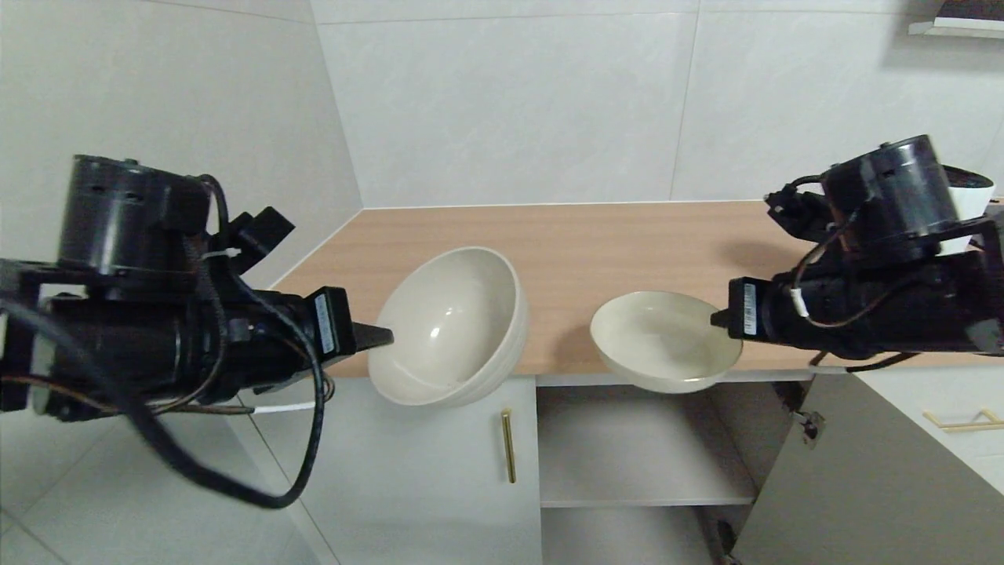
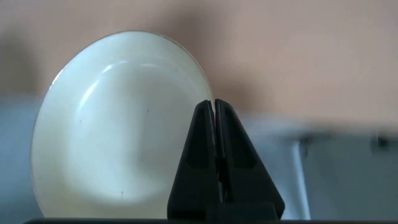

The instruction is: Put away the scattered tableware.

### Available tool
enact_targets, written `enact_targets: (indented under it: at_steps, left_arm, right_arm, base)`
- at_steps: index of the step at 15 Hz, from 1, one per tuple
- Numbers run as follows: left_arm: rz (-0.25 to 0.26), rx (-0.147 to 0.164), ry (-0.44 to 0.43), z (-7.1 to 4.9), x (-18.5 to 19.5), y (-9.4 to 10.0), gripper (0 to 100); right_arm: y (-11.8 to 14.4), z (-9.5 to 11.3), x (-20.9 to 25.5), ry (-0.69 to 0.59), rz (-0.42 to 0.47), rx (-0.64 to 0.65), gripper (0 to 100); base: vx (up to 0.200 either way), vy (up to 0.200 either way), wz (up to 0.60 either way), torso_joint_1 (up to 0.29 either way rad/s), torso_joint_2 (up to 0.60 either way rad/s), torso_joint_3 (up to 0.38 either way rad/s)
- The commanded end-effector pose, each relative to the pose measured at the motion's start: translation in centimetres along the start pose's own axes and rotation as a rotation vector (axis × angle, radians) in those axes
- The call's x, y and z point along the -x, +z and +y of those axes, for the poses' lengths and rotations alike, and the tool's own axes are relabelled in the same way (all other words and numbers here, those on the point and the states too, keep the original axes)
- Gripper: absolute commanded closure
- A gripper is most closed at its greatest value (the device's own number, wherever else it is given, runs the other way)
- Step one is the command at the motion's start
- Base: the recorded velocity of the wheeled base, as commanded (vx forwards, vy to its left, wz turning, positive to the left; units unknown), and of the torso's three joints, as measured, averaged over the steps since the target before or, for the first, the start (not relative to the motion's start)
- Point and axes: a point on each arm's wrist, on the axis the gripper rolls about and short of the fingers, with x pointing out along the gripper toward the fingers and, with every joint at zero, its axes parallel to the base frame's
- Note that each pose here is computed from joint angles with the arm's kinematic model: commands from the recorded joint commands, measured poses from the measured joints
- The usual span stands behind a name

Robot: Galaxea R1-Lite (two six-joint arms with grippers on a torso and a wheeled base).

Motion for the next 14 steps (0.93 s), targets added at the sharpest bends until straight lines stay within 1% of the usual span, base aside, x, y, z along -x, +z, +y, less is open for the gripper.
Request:
enact_targets:
  at_steps: [1,4,5,8,9,11,14]
  left_arm:
    - [-0.032,-0.040,-0.058,0.3,4.2,-1.9,100]
    - [-0.028,-0.041,-0.059,0.9,5.6,-3.5,100]
    - [-0.021,-0.040,-0.056,1.1,5.7,-3.8,100]
    - [-0.001,-0.039,-0.050,1.2,5.3,-4.1,100]
    - [0.016,-0.043,-0.052,1.2,5.1,-4.3,100]
    - [0.021,-0.042,-0.049,1.2,5.0,-4.4,100]
    - [0.059,-0.039,-0.034,1.4,4.0,-4.7,100]
  right_arm:
    - [-0.8,-1.0,5.4,0.087,0.000,-0.004,100]
    - [-2.6,-1.9,7.0,0.083,0.038,0.005,100]
    - [-3.9,-2.5,7.1,0.085,0.070,0.013,100]
    - [-4.6,-2.8,7.0,0.085,0.072,0.007,100]
    - [-5.4,-3.1,6.4,0.070,0.102,0.012,100]
    - [-5.5,-3.0,5.6,0.063,0.109,0.013,100]
    - [-5.6,-3.1,5.5,0.061,0.108,0.013,100]
  base:
    - [0.000,0.000,0.00,0.000,0.00,0.000]
    - [0.000,0.000,0.00,0.000,0.00,0.000]
    - [0.000,0.000,0.00,0.000,0.00,0.000]
    - [0.000,0.000,0.00,0.000,0.00,0.000]
    - [0.000,0.000,0.00,0.000,0.00,0.000]
    - [0.000,0.000,0.00,0.000,0.00,0.000]
    - [0.000,0.000,0.00,0.000,0.00,0.000]
